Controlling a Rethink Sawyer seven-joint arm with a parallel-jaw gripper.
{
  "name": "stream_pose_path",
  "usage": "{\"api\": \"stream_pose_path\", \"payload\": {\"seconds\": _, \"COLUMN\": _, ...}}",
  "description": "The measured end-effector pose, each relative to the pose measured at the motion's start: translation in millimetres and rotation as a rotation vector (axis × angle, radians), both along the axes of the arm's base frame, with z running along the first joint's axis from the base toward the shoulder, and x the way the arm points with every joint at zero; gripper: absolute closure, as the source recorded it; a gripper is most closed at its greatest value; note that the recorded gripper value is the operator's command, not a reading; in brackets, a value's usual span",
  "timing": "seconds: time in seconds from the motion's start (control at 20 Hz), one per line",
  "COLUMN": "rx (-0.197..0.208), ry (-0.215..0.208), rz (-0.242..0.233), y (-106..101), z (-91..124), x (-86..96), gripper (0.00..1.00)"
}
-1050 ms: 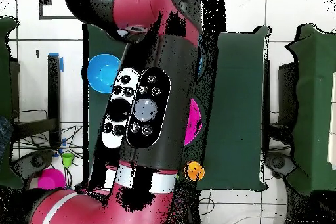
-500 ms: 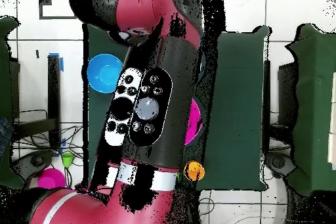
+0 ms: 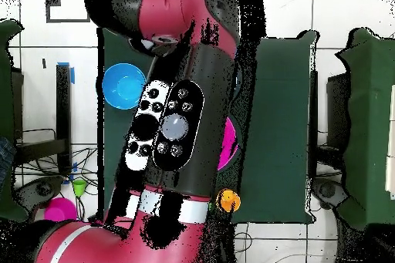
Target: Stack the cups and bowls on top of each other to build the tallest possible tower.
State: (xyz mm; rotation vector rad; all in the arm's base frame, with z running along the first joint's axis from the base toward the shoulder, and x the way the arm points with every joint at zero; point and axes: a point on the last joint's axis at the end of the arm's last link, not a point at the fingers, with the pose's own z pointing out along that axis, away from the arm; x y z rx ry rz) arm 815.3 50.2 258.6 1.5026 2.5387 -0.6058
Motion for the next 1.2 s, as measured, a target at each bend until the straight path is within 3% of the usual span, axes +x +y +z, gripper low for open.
{"api": "stream_pose_path", "payload": {"seconds": 0.55, "rx": 0.0, "ry": 0.018, "rz": -0.004, "y": -1, "z": -10, "x": -2.6, "gripper": 1.0}}
{"api": "stream_pose_path", "payload": {"seconds": 1.2, "rx": 0.002, "ry": 0.068, "rz": -0.016, "y": -1, "z": -28, "x": -8.3, "gripper": 1.0}}
